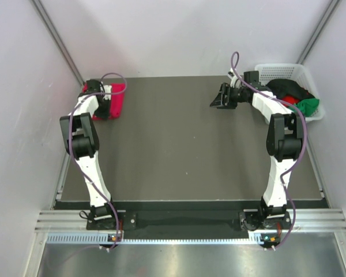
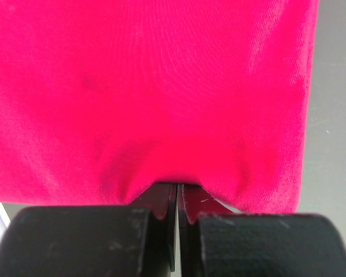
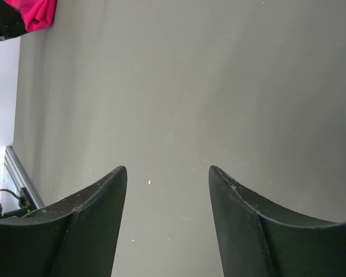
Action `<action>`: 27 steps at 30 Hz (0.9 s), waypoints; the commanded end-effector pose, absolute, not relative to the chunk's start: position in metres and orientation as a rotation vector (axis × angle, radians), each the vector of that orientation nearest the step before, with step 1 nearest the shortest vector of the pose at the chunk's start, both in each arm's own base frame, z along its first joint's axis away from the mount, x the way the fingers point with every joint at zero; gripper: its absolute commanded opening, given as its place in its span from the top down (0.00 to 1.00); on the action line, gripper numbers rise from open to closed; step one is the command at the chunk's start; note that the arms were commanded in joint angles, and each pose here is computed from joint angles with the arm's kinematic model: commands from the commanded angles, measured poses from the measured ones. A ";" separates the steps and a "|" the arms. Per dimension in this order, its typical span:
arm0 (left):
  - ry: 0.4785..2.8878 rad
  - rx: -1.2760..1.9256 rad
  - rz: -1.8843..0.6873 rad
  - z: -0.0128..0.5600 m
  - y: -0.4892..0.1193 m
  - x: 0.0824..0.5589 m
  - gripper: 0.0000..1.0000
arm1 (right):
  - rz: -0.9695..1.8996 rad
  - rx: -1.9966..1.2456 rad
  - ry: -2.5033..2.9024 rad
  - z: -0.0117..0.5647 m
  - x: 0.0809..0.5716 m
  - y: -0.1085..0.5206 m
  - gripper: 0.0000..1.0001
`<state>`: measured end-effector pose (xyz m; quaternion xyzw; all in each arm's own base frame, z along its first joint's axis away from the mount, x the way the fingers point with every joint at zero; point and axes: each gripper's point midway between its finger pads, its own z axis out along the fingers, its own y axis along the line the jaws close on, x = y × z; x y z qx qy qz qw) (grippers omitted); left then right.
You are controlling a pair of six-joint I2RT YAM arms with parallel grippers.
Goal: Fold and stack the t-shirts
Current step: Neatly place the folded tshirt to the corner, then reset both grippers
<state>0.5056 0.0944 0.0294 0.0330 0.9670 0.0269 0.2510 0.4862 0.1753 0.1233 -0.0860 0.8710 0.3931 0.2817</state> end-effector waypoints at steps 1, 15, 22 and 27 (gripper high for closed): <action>2.632 0.126 0.119 0.022 0.100 0.514 1.00 | 1.049 -0.273 2.267 0.141 0.499 0.180 0.41; 2.678 0.282 0.015 0.046 0.069 0.467 0.88 | 1.056 -0.314 2.231 0.153 0.494 0.182 0.40; 2.451 0.366 -0.348 0.143 0.004 0.421 0.01 | 0.771 -0.345 2.239 0.159 0.492 0.159 0.10; 2.268 0.284 -0.563 0.207 -0.055 0.447 0.01 | 0.422 -0.255 2.282 0.163 0.493 0.140 0.00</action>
